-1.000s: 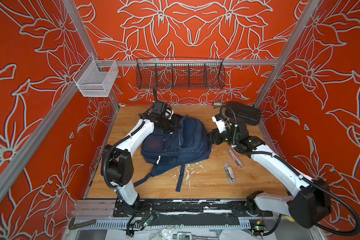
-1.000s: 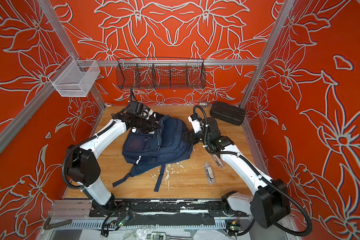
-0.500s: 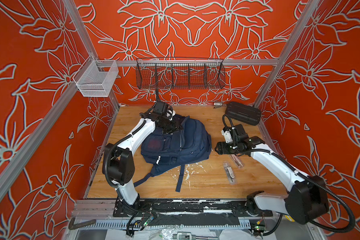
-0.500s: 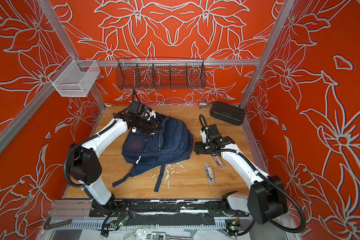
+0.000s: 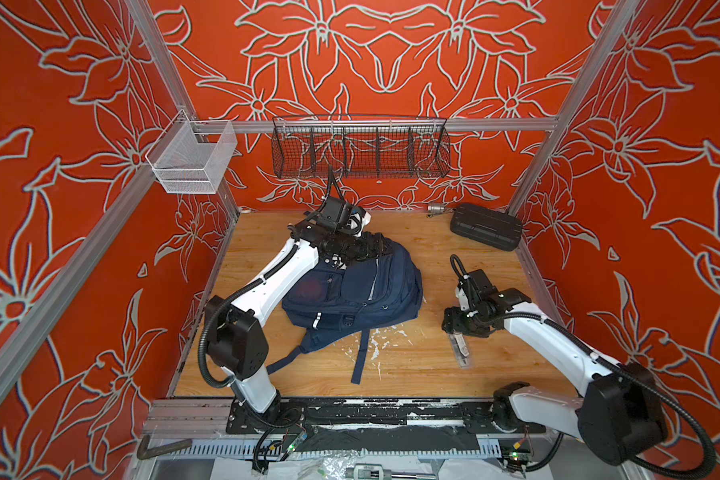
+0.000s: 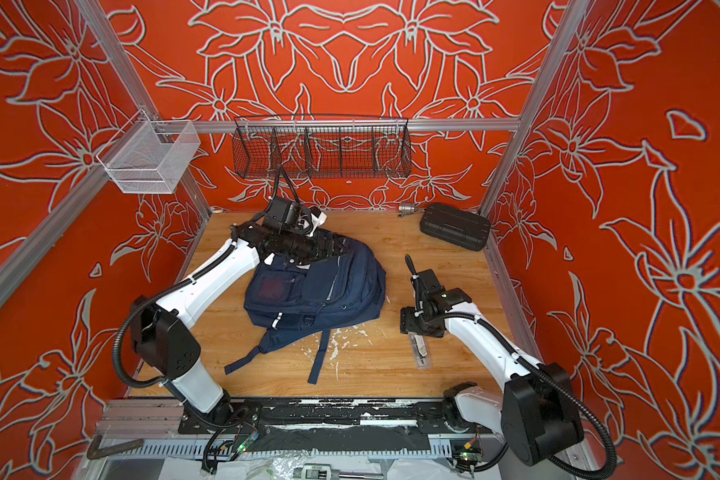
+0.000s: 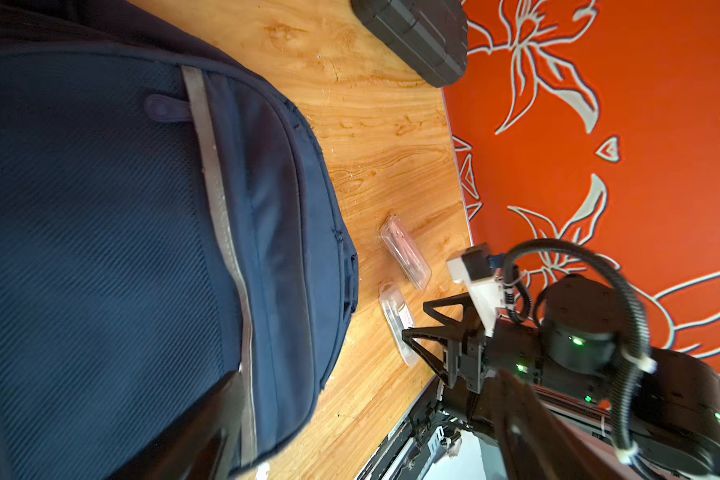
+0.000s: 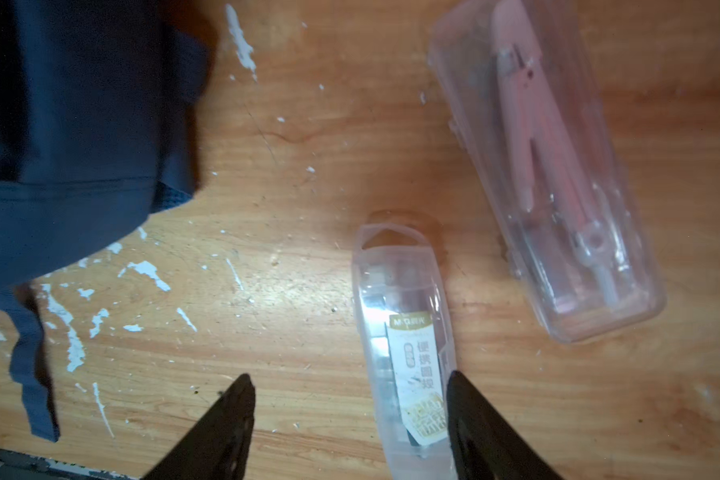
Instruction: Pack the student bag
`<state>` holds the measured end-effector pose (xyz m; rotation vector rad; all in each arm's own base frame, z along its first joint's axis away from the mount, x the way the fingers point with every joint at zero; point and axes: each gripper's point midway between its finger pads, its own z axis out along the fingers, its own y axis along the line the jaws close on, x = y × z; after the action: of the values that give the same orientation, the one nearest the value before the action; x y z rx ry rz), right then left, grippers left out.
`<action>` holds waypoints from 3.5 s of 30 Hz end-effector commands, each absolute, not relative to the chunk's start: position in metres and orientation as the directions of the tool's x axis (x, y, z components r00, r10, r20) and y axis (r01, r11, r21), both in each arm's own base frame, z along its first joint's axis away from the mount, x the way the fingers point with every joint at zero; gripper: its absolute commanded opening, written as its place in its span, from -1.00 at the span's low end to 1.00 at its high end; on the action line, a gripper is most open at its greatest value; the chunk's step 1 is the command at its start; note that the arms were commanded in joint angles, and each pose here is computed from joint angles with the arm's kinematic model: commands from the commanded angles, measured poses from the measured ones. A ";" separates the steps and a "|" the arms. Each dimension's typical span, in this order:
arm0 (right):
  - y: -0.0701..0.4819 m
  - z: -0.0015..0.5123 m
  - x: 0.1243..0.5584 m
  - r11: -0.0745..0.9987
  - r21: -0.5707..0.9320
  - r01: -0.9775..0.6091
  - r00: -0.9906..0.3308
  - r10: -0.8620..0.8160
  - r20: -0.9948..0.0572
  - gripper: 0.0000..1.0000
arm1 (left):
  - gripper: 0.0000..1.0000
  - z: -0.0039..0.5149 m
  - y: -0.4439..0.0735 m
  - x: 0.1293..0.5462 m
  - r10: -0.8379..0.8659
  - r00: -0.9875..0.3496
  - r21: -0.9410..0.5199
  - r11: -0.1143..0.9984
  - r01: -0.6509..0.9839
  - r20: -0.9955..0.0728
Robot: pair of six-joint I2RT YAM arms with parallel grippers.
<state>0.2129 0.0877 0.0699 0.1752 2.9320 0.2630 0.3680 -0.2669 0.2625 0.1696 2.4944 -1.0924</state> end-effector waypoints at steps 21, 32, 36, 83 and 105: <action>0.078 0.012 0.165 0.958 0.079 0.274 -0.960 0.277 -0.035 0.39 | 0.95 0.254 -0.242 0.352 -0.023 -0.841 -0.528 0.788 0.318 -0.540; 0.090 0.012 0.178 0.958 0.116 0.264 -0.962 0.270 -0.035 0.12 | 0.91 0.254 -0.243 0.350 -0.006 -0.851 -0.528 0.787 0.319 -0.525; 0.093 0.017 0.183 0.958 0.130 0.254 -0.964 0.263 -0.051 -0.05 | 0.76 0.245 -0.243 0.349 0.002 -0.869 -0.521 0.799 0.299 -0.495; 0.141 0.181 0.299 0.942 0.327 -0.070 -0.827 0.128 -0.547 -0.35 | 0.04 0.138 -0.276 0.383 0.183 -0.953 -0.030 0.980 0.196 -0.242; 0.207 0.190 0.328 0.829 0.535 -0.165 -0.850 0.156 -0.503 -0.38 | -1.00 0.222 -0.260 0.387 0.127 -0.914 -0.233 0.945 0.229 -0.384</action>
<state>0.3130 0.1762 0.1656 0.0177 2.5459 0.6265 0.3872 -0.2717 0.1770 0.2896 2.8250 -0.2584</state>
